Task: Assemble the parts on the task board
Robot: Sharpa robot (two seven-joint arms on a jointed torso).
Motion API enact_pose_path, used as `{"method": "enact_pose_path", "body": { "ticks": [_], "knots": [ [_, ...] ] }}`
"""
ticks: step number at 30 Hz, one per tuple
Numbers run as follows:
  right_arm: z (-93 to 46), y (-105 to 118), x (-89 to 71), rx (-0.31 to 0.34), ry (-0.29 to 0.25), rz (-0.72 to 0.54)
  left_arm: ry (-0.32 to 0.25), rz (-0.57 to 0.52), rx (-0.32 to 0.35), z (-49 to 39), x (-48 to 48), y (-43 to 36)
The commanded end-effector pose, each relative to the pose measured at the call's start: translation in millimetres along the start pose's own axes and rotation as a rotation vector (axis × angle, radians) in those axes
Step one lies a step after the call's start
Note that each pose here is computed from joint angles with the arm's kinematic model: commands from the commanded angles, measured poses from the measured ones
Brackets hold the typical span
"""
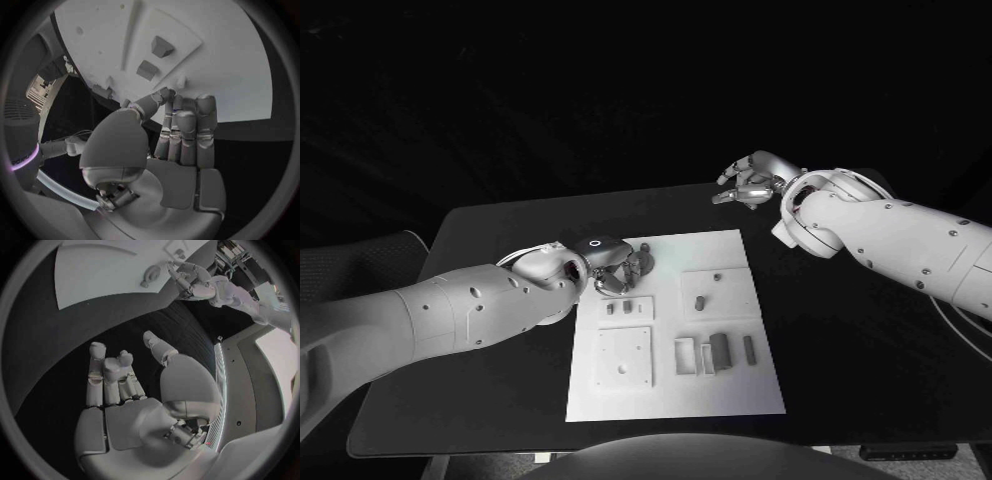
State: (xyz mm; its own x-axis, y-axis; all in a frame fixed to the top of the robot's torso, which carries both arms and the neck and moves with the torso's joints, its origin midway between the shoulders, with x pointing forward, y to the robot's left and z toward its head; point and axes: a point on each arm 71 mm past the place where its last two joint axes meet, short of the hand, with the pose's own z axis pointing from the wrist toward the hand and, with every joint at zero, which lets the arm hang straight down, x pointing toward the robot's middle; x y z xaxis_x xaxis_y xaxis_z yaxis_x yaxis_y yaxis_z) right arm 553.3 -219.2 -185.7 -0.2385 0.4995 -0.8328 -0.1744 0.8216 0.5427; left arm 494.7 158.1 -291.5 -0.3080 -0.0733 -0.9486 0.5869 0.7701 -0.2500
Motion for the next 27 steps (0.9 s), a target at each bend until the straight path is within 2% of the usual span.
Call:
{"method": "enact_pose_path", "body": {
  "ticks": [1,7,11,18,27],
  "knots": [
    [-0.2,1,0.1,-0.011,0.003,-0.006,-0.04,-0.042,-0.001,-2.8,-10.5,-0.5],
    [-0.4,-1,-0.5,-0.008,0.002,-0.006,-0.049,-0.039,-0.034,-13.5,-24.3,13.0],
    [-0.1,0,-0.3,-0.008,0.002,-0.006,-0.036,-0.039,-0.054,-15.5,-24.3,19.7],
    [0.0,0,-0.2,-0.008,0.003,-0.006,-0.008,-0.04,-0.042,-13.1,-19.9,17.3],
    [0.1,0,0.0,-0.008,0.004,-0.006,0.027,-0.026,-0.039,-13.0,-7.9,17.3]
  ]
}}
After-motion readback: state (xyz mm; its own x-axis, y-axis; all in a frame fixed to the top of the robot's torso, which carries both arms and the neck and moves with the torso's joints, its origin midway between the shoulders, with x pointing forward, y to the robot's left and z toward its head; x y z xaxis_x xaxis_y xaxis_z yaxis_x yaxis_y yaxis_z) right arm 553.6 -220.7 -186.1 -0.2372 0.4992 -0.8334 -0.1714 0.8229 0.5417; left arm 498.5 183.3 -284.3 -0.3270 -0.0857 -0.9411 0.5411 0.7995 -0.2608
